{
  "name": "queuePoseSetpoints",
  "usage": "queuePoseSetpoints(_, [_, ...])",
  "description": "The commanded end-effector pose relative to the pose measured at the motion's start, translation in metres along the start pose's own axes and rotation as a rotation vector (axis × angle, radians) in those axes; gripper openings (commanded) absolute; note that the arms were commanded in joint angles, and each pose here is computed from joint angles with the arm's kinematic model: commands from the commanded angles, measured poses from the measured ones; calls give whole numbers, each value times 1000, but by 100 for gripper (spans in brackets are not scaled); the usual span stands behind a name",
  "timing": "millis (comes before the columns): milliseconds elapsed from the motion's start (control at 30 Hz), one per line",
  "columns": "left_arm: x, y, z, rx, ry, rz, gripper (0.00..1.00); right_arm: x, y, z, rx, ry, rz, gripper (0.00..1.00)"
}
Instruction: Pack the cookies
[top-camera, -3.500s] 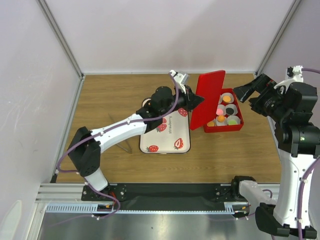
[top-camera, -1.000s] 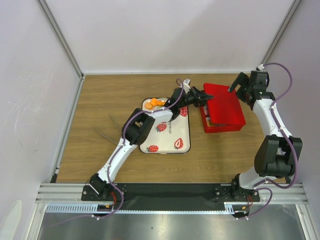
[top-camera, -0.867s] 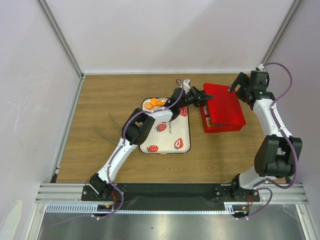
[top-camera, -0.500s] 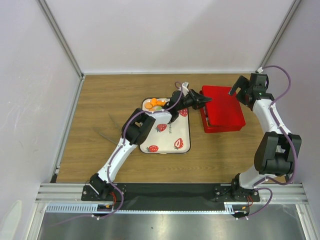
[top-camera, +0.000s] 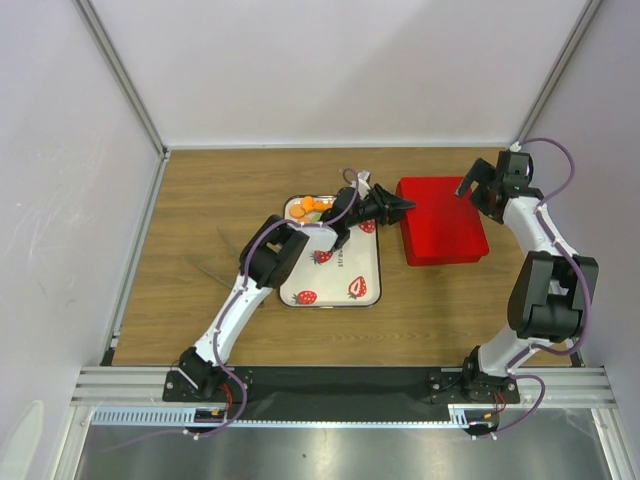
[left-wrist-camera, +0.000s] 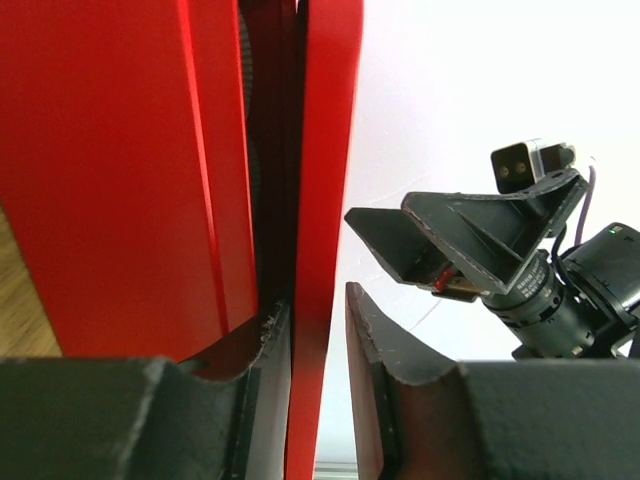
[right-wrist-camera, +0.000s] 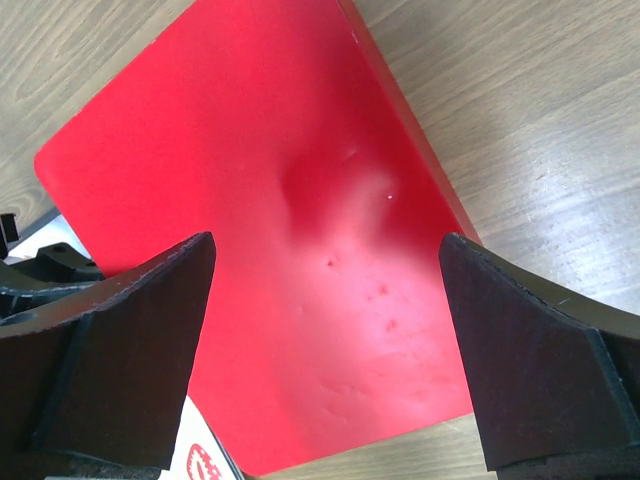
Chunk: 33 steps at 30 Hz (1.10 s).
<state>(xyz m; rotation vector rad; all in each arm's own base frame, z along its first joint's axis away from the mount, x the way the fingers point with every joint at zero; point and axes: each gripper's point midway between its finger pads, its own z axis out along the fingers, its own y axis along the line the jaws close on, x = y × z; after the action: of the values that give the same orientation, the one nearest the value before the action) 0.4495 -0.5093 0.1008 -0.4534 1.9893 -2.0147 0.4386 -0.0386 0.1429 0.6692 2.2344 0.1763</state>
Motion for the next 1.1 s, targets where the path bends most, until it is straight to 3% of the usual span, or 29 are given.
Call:
queuePoseSetpoints(0, [-1, -65, -8, 118, 11, 68, 32, -7, 3, 8, -24, -25, -15, 99])
queuePoseSetpoints(1067, [-22, -44, -40, 21, -35, 125, 29, 4, 2, 18, -30, 12, -20, 100])
